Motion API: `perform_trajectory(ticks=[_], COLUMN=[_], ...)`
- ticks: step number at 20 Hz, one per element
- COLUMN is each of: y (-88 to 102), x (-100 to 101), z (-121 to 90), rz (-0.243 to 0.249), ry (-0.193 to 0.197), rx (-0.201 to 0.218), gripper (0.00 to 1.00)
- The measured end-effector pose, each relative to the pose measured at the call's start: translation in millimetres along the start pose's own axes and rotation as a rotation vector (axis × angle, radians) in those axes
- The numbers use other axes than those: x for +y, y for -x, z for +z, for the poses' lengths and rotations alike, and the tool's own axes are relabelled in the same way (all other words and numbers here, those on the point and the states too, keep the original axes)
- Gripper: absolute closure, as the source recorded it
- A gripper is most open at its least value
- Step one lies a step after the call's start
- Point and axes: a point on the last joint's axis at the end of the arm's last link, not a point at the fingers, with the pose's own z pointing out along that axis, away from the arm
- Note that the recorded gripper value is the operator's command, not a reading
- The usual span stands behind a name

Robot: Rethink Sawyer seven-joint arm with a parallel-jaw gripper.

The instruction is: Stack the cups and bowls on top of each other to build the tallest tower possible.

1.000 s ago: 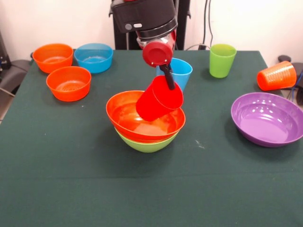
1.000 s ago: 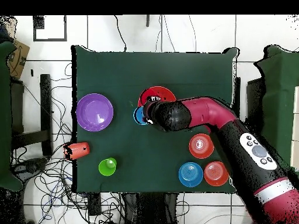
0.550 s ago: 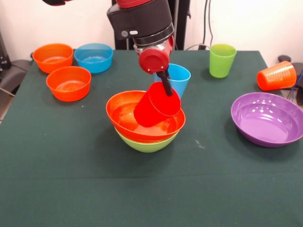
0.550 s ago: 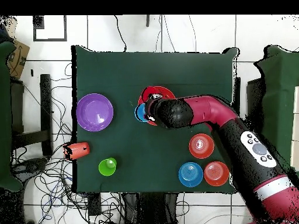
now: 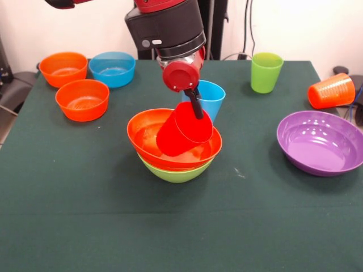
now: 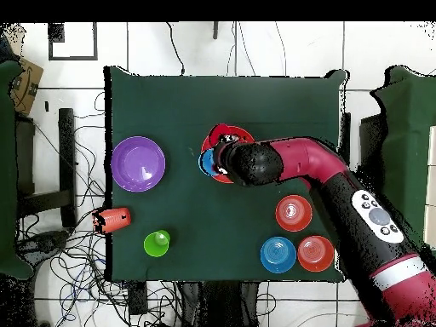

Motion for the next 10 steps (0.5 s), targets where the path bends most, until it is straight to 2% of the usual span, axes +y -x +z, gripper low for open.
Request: perform_trajectory(ticks=[6,10], y=[-4.9,-6.3], x=[-5.1,-5.1], z=[2.3,9.2], rz=[-0.008,-0.001], ry=[-0.014,-0.010], rx=[0.011,0.002], gripper=[1.00,1.00])
